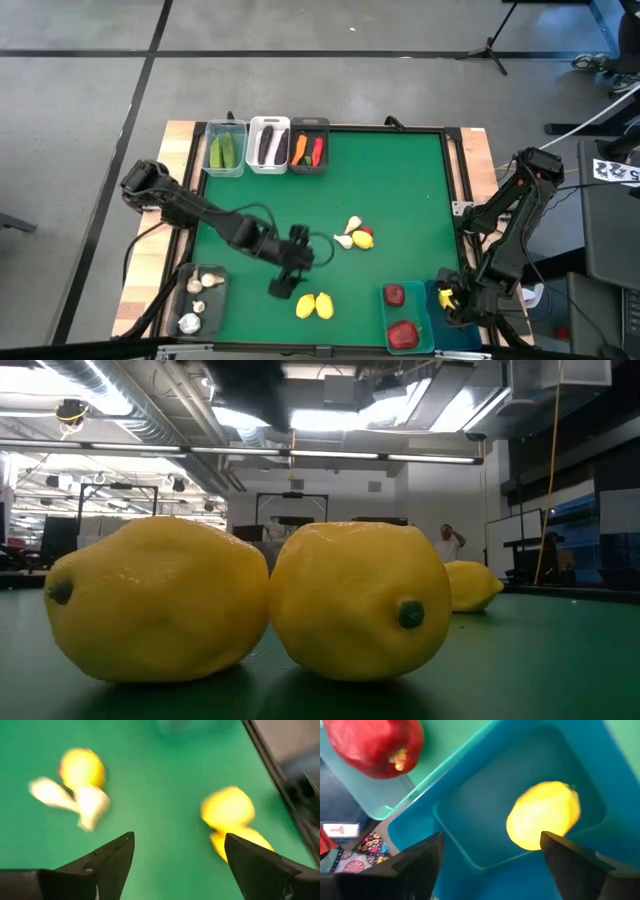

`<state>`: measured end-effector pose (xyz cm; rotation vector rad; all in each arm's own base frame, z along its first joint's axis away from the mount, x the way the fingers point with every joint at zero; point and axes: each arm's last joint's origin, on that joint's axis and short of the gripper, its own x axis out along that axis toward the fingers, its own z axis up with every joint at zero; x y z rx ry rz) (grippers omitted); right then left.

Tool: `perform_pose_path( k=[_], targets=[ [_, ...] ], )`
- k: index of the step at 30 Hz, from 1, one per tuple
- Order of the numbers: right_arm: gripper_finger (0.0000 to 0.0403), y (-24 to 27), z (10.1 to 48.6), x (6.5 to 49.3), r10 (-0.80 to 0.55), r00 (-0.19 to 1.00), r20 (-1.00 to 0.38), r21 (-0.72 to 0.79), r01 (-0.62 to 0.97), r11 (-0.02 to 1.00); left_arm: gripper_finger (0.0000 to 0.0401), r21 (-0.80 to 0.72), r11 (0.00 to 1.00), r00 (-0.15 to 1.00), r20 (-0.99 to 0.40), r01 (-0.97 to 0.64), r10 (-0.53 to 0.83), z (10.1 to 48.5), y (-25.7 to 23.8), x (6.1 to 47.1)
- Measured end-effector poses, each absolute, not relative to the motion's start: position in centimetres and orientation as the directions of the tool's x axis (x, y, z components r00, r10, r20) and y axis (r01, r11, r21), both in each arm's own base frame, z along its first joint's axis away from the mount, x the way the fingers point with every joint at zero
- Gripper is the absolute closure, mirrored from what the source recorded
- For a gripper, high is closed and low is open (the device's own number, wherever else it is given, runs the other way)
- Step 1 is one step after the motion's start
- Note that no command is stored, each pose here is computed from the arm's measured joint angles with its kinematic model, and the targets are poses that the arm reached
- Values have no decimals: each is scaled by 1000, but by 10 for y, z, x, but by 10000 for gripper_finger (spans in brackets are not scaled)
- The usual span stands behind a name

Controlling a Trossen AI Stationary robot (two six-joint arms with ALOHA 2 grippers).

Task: Sort produce into baskets
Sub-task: Put the lemon into the blue bin, then put the yellow lemon into the blue bin

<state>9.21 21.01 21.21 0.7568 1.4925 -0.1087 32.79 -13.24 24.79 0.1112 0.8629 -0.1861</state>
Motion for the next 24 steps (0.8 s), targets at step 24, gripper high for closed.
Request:
perform_pose_path(
  k=[24],
  targets=[
    [84,210,212,93,369,146,-918,390,507,769,98,-563,655,653,-745,-504,-138,232,-195,310]
  ],
)
